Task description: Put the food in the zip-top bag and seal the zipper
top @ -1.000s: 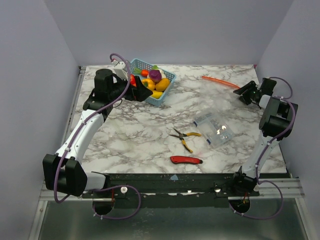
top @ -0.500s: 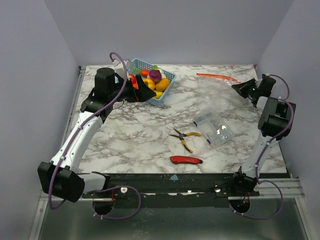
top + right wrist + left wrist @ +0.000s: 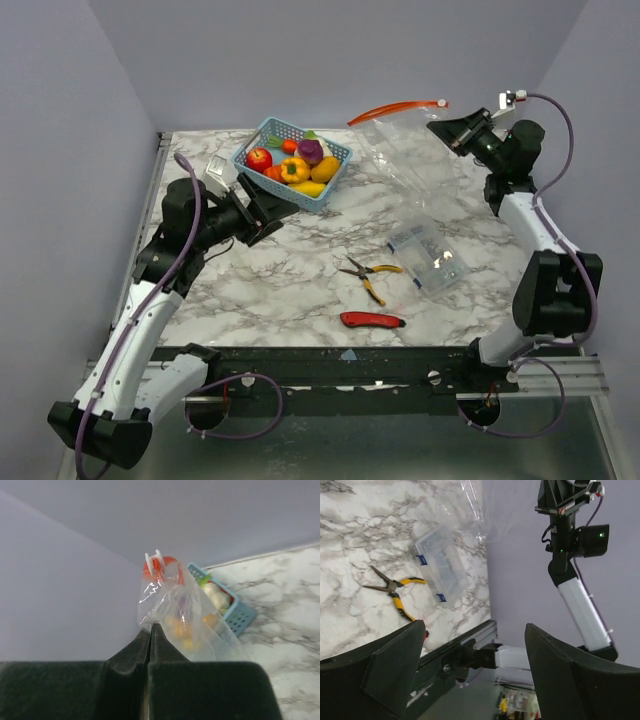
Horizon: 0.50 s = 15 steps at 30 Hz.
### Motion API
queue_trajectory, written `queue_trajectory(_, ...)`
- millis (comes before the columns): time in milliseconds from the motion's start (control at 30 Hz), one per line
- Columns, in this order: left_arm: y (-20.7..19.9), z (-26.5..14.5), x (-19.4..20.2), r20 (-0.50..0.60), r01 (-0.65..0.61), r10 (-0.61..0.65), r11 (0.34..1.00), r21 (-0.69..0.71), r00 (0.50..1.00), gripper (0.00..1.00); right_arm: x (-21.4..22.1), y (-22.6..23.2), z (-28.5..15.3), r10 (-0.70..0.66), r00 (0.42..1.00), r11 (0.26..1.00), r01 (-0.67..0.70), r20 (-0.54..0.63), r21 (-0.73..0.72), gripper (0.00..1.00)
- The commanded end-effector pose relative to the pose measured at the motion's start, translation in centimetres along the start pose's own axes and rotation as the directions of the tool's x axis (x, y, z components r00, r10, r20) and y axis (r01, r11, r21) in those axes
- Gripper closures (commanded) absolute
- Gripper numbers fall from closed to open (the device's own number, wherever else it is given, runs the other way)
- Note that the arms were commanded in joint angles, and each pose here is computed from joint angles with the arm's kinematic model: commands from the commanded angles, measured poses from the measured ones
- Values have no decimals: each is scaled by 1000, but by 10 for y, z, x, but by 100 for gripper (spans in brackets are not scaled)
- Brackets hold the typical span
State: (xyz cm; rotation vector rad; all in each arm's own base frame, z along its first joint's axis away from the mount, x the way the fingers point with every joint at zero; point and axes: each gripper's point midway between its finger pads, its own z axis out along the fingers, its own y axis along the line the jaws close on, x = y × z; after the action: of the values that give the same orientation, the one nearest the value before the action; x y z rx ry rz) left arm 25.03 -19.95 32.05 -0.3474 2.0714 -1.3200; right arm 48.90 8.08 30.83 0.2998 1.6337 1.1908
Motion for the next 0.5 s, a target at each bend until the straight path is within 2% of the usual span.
queue_trajectory(0, -13, -27, 9, 39, 244, -244, 970, -2, 969, 19, 32, 79, 3, -170, 985, 980, 166, -28, -108, 99)
queue_trajectory(133, -24, -53, 12, 87, 323, -324, 946, 24, 942, 20, 61, 146, 8, -233, 973, 950, 227, 0, -213, 99)
queue_trajectory(233, -29, -77, 5, 187, 327, -328, 944, 36, 926, 25, 81, 187, 15, -237, 971, 931, 240, 42, -274, 99)
queue_trajectory(333, -24, -103, -4, 303, 295, -273, 955, -26, 913, 25, 105, 216, 25, -217, 972, 921, 235, 92, -310, 99)
queue_trajectory(400, -17, -109, -4, 331, 308, -269, 949, -69, 905, 25, 129, 232, 28, -208, 968, 904, 245, 139, -349, 99)
queue_trajectory(467, -9, -108, -1, 332, 350, -304, 932, -89, 893, 23, 162, 237, 27, -262, 945, 883, 317, 198, -345, 99)
